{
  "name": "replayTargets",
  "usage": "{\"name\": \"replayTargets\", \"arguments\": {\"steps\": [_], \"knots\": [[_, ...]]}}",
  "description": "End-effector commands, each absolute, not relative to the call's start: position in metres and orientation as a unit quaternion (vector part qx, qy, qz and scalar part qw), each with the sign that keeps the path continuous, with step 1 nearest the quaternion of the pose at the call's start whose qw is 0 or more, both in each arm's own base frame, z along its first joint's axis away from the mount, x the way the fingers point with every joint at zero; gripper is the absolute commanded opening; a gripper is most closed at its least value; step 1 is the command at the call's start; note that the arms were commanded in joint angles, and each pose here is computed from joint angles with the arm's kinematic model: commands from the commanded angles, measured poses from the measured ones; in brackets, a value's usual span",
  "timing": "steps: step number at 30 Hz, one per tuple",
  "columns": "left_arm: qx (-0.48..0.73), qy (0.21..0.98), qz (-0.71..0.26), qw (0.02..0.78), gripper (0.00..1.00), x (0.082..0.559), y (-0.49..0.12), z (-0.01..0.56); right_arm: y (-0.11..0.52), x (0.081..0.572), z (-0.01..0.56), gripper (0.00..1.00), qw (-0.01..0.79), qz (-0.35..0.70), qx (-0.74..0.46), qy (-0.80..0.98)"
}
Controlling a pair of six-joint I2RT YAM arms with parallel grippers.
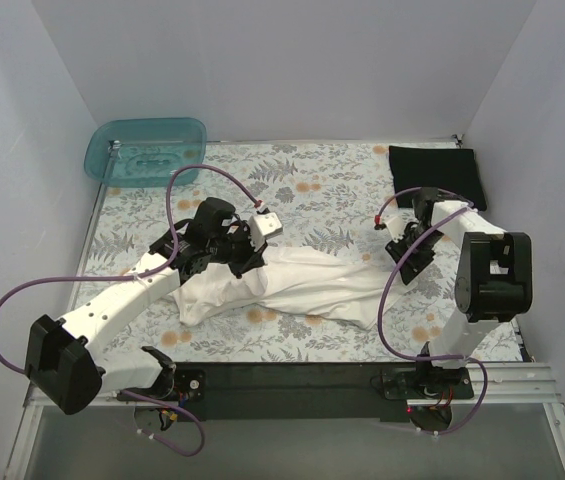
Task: Fold and stack the t-shirts
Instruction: Flatten the tshirt out
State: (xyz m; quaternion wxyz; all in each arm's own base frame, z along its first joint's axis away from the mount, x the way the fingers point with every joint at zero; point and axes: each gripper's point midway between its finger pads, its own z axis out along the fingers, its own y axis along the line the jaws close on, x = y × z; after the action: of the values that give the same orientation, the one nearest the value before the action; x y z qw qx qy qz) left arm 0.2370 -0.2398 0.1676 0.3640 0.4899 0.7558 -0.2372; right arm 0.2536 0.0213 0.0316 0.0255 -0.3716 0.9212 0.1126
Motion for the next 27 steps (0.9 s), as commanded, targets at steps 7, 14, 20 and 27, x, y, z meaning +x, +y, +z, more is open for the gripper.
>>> {"name": "replayTargets", "arguments": {"steps": [7,14,20,27], "knots": [[0.491,0.751,-0.247,0.367,0.0,0.233,-0.239,0.171,0.015,0.259,0.037,0.4,0.034,0.133,-0.355,0.924],[0.49,0.753,-0.244,0.366,0.0,0.234,-0.239,0.172,0.011,0.261,0.026,0.43,0.023,0.139,-0.346,0.928],[0.463,0.765,-0.257,0.368,0.0,0.237,-0.238,0.181,0.013,0.263,0.028,0.09,0.031,0.145,-0.342,0.928],[0.358,0.792,-0.209,0.448,0.0,0.315,-0.176,0.245,-0.009,0.322,0.108,0.01,0.148,0.053,-0.353,0.922]]}}
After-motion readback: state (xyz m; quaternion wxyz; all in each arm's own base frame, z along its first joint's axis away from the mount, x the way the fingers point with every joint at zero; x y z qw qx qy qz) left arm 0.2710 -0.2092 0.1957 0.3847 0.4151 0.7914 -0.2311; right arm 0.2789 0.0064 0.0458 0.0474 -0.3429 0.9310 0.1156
